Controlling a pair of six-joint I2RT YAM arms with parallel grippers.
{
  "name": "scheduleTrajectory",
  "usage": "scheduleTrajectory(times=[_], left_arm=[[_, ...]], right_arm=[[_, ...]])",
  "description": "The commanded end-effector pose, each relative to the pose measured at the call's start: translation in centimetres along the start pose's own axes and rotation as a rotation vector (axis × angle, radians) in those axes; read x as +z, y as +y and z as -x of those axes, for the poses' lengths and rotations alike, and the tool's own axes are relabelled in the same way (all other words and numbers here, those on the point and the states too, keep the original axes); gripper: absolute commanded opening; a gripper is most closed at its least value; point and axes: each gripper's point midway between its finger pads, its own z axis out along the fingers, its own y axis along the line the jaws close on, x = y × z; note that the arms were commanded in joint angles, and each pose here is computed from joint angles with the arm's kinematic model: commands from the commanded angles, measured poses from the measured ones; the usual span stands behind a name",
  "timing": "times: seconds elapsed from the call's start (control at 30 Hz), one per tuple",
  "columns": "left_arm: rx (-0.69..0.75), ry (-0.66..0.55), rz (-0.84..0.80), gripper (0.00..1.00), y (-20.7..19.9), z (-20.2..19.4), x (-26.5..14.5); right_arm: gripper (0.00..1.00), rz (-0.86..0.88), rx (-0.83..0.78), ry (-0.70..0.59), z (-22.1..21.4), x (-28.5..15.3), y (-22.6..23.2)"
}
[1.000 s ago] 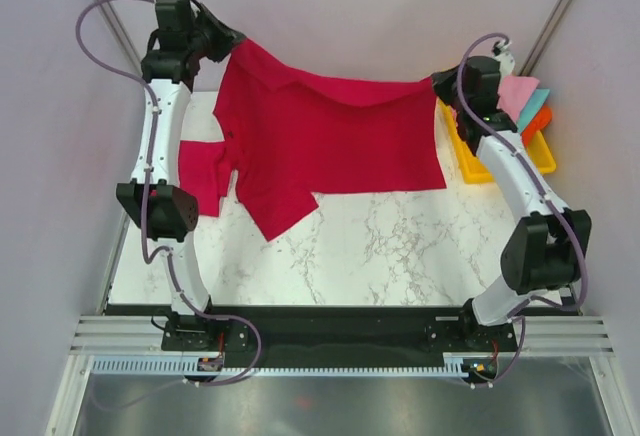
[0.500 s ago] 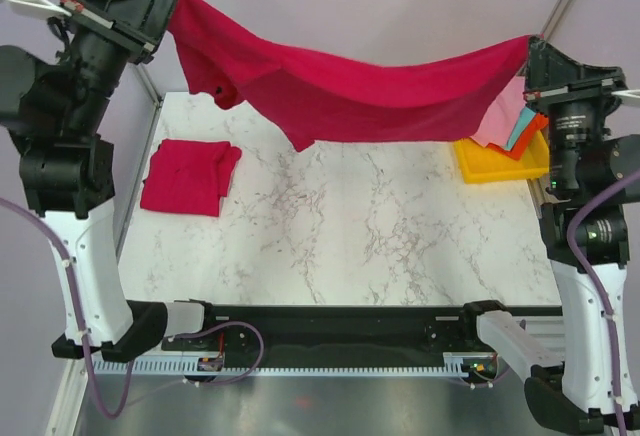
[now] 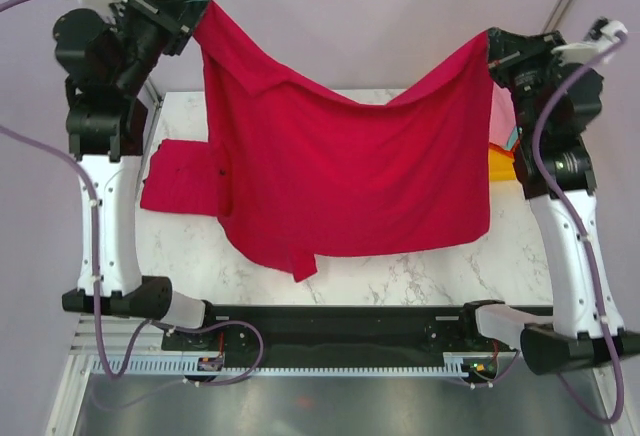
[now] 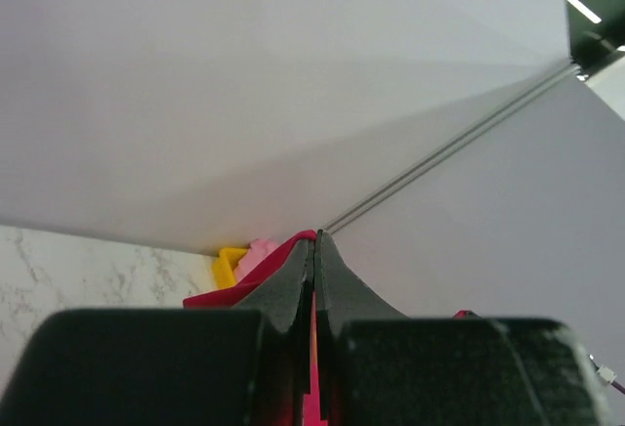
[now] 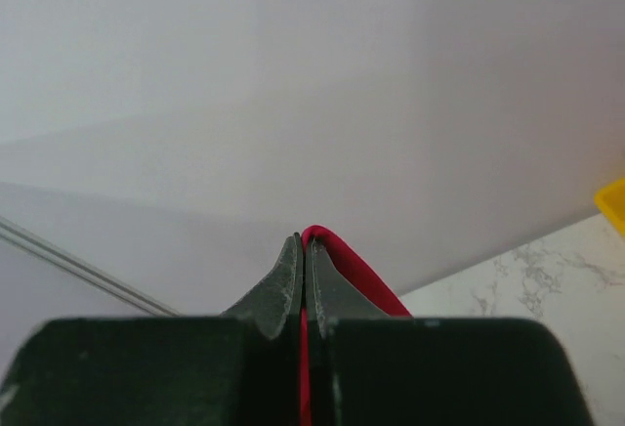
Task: Fold and stack the t-shirts
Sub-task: Flatten the tshirt out
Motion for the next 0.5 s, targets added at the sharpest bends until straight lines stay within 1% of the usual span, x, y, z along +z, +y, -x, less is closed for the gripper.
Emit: scheduleTrajectory(times=[0.0,0.03,0.07,0.1,0.13,0.17,0.2,0.23,0.3,0.33,0.37,0.4,0.47], left_arm=[[-0.042,-0.01,0.066,0.02,3.5,-0.4,3.4],[-0.049,-0.014,0.053,0.02,3.2,0.0,3.9],[-0.052,-0.003,0.047,0.02,3.4,-0.2,4.5],[-0.063,0.014,0.066,0.02,4.8,-0.7,5.9],[-0.072,0.008,0.052,0.02,4.5,-0.4,6.3],[-0.08,0.02,0.049,0.02,4.8,-0.6,6.9],[-0.089,0.026,0.063,0.02,6.1,-0.9,8.0],[-0.076,0.016,0.04,0.02,5.5,-0.4,8.3],[-0.038,-0.004,-0.023,0.02,4.2,0.5,8.7],[0.006,-0.023,-0.06,0.02,3.2,1.2,8.5],[0.032,-0.04,-0.093,0.02,2.2,1.7,8.2],[0.075,-0.087,-0.176,0.02,0.0,2.9,7.6],[0.135,-0.133,-0.234,0.02,-1.9,3.9,6.3]], right_arm=[[0.0,0.03,0.012,0.101,-2.4,2.8,0.6],[0.0,0.04,0.022,0.134,-3.2,4.3,0.8],[0.0,0.039,0.033,0.148,-3.5,4.7,0.8],[0.0,0.024,0.044,0.16,-4.0,5.7,0.1],[0.0,0.021,0.072,0.14,-3.2,6.1,0.3],[0.0,0.053,0.085,0.172,-3.5,6.3,0.9],[0.0,0.054,0.097,0.193,-4.1,7.2,0.5],[0.0,0.072,0.108,0.184,-3.2,7.6,1.0],[0.0,0.111,0.133,0.215,-3.4,8.4,1.4],[0.0,0.128,0.129,0.181,-1.4,8.6,1.5],[0.0,0.154,0.149,0.179,-0.9,8.7,1.9],[0.0,0.227,0.147,0.155,0.3,8.5,3.3],[0.0,0.253,0.159,0.124,2.0,8.7,3.1]])
